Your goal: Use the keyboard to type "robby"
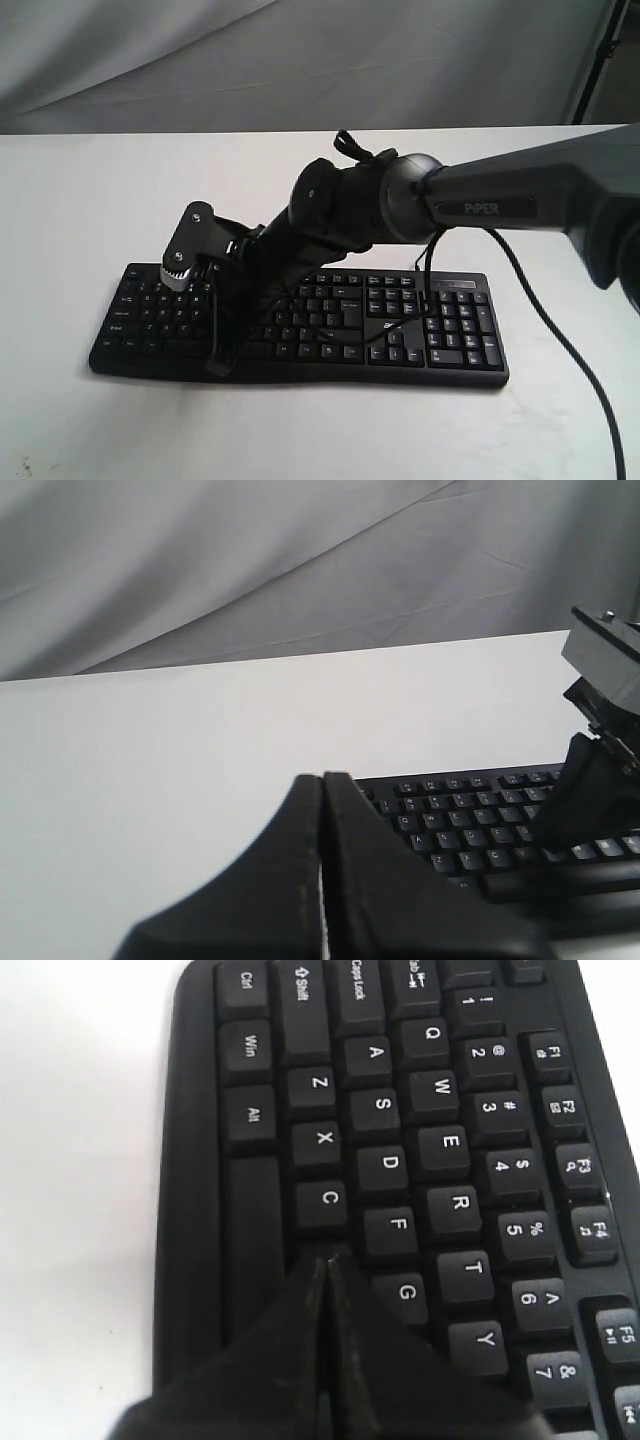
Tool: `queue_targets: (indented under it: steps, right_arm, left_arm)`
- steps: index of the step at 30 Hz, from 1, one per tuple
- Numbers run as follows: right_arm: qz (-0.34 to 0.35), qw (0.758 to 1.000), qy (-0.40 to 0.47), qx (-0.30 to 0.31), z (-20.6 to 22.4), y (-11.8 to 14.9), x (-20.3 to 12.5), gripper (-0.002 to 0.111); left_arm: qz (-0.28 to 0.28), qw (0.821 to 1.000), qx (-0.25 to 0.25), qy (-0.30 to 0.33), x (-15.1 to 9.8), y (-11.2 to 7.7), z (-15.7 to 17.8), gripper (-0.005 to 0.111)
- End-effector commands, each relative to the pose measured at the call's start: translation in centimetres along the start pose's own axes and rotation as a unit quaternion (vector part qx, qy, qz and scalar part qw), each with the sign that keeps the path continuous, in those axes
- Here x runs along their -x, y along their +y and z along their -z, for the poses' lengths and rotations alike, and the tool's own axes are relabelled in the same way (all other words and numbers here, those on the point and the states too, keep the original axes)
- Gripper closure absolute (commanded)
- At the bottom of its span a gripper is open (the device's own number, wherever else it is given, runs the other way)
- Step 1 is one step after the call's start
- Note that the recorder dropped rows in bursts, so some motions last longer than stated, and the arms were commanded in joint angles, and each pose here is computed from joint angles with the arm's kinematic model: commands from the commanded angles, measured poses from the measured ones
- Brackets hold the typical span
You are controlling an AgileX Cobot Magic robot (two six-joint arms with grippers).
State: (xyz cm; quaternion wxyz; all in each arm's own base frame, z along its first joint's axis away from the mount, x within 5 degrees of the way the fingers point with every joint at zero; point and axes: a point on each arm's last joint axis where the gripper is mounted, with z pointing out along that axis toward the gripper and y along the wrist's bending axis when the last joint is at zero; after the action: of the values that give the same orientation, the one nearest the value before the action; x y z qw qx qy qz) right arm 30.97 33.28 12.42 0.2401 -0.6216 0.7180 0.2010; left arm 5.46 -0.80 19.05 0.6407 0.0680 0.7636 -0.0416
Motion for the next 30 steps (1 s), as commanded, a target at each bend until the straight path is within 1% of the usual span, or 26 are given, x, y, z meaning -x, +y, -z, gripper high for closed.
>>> queue_targets:
  steps: [1,30]
  right_arm:
    - [0.000,1.000,0.003,-0.004,0.1,-0.2,0.1,0.108]
    - [-0.005,1.000,0.013,-0.005,-1.0,-0.3,-0.7,0.108]
  left_arm:
    - [-0.001,1.000,-0.003,-0.002,-0.1,0.0,0.0,0.107]
    - [-0.001,1.000,-0.003,-0.002,-0.1,0.0,0.0,0.107]
